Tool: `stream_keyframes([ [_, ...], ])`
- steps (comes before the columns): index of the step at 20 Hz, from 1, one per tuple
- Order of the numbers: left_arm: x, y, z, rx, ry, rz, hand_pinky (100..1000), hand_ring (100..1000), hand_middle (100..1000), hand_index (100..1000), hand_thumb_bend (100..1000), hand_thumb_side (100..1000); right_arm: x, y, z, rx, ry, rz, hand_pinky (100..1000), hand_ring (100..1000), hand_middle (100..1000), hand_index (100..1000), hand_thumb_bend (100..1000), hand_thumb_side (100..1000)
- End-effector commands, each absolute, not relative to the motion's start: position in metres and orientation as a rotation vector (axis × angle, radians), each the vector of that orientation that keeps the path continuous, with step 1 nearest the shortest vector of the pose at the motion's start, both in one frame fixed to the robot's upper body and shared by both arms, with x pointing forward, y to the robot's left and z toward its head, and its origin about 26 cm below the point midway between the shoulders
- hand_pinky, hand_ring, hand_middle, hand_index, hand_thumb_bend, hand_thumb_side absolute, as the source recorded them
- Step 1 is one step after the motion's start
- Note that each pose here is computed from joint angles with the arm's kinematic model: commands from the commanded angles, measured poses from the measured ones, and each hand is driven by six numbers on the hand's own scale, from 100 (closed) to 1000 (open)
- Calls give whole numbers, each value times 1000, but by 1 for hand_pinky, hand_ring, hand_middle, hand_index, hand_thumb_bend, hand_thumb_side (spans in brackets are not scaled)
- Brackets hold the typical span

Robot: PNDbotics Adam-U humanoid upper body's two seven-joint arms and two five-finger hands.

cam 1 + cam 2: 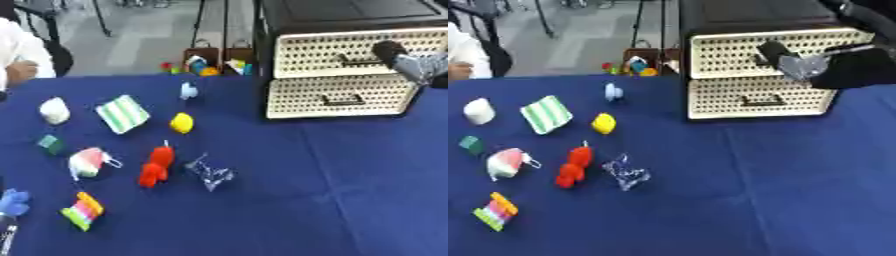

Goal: Pick up objects from table and place into drawer.

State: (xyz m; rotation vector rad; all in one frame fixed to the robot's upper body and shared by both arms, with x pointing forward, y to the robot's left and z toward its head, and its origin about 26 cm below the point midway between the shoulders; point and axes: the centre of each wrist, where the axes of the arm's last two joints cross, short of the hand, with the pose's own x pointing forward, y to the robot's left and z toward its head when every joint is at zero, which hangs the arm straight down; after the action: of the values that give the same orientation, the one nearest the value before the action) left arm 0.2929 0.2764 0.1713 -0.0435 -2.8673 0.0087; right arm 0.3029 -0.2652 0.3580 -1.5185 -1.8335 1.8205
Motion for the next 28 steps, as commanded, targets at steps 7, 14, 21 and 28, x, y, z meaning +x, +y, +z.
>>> stream_keyframes([
  [7,292,278,179,-53,-2891,-20,636,798,749,894,181,831,305,-268,368,-1361,-1764,1945,583,670,100,852,224,809],
  [14,291,278,179,-53,-2889,-18,636,798,750,894,181,831,300,-269,372,-1326,-1682,1980,574,663,100,880,233,761],
  [21,292,277,179,-56,-2889,-16,635,798,750,894,179,835,301,-271,370,-1312,-1631,1980,557,633,100,893,232,740],
  [28,292,276,180,-60,-2890,-16,634,798,750,894,174,843,312,-272,367,-1300,-1530,1988,477,573,100,906,322,668],
])
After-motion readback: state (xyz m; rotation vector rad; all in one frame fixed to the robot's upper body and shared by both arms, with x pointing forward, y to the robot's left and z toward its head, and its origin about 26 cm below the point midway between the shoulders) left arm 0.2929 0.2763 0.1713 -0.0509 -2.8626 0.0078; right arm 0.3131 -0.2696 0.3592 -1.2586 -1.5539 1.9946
